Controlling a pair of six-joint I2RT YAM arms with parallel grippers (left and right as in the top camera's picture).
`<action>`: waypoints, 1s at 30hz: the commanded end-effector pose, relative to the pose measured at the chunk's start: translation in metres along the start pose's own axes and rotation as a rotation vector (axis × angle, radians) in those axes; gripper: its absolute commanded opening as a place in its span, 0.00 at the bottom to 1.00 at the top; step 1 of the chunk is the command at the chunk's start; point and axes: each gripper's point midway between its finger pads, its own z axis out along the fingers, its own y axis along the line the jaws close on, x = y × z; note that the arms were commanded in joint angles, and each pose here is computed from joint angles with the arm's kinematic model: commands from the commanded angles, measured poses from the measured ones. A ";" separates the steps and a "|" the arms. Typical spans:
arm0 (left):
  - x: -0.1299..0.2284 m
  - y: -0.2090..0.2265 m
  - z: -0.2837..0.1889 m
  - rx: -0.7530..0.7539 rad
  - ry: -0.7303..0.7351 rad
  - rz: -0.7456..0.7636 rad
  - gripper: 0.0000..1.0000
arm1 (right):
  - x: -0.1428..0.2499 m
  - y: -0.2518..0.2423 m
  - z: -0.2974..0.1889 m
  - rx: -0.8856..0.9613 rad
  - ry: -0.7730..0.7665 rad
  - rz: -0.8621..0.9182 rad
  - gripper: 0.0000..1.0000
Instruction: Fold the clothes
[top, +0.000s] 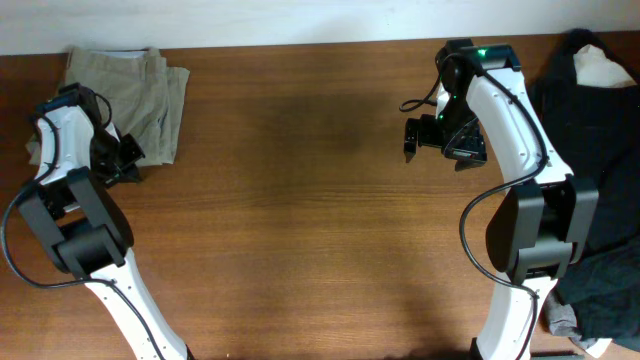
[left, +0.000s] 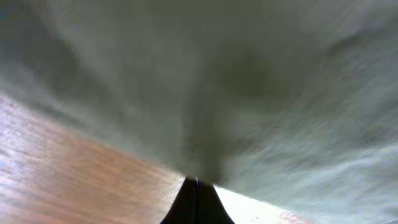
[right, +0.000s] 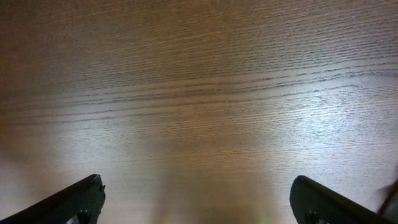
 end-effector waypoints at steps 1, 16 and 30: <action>-0.005 -0.014 0.009 0.032 -0.013 -0.037 0.00 | -0.001 0.000 -0.009 -0.010 -0.026 -0.007 0.99; -0.050 -0.033 0.027 0.096 -0.171 -0.034 0.00 | 0.002 -0.001 -0.009 -0.006 -0.014 -0.008 0.99; -0.056 -0.018 0.024 0.062 -0.192 -0.001 0.42 | 0.003 -0.001 -0.009 -0.006 -0.011 0.001 0.99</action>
